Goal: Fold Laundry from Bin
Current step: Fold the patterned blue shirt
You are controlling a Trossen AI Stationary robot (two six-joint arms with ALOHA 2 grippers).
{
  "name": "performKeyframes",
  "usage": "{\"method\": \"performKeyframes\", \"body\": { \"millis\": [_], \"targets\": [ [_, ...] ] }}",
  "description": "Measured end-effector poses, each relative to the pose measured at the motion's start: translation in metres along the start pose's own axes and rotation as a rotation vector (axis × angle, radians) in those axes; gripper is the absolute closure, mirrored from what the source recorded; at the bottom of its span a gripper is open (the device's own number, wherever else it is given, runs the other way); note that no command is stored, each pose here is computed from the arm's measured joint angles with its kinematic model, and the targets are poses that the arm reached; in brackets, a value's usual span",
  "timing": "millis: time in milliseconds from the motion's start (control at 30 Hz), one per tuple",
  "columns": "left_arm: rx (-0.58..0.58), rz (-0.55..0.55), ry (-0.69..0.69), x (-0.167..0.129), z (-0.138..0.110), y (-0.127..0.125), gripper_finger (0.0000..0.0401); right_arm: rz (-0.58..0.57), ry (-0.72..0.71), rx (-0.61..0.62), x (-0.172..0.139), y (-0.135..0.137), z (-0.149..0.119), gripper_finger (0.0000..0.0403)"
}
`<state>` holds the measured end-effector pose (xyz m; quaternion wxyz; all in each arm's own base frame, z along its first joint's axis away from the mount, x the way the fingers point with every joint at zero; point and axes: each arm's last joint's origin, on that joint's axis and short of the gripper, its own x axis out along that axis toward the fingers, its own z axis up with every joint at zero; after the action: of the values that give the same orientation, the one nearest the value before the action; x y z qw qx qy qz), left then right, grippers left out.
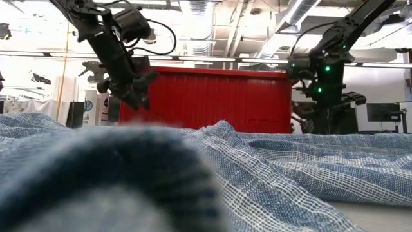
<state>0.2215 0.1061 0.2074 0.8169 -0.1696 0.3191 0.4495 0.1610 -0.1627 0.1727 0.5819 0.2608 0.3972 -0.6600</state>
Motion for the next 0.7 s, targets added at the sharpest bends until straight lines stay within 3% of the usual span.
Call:
{"method": "performKeyframes", "body": {
  "millis": [467, 700],
  "targets": [
    [0.028, 0.038, 0.075, 0.037, -0.009, -0.001, 0.0207, -0.150, 0.154, -0.037, 0.049, 0.008, -0.011, 0.0153],
    [0.027, 0.013, 0.133, 0.054, -0.013, 0.002, 0.0242, -0.147, 0.169, -0.082, 0.051, 0.012, -0.015, 0.0192]
  ]
}}
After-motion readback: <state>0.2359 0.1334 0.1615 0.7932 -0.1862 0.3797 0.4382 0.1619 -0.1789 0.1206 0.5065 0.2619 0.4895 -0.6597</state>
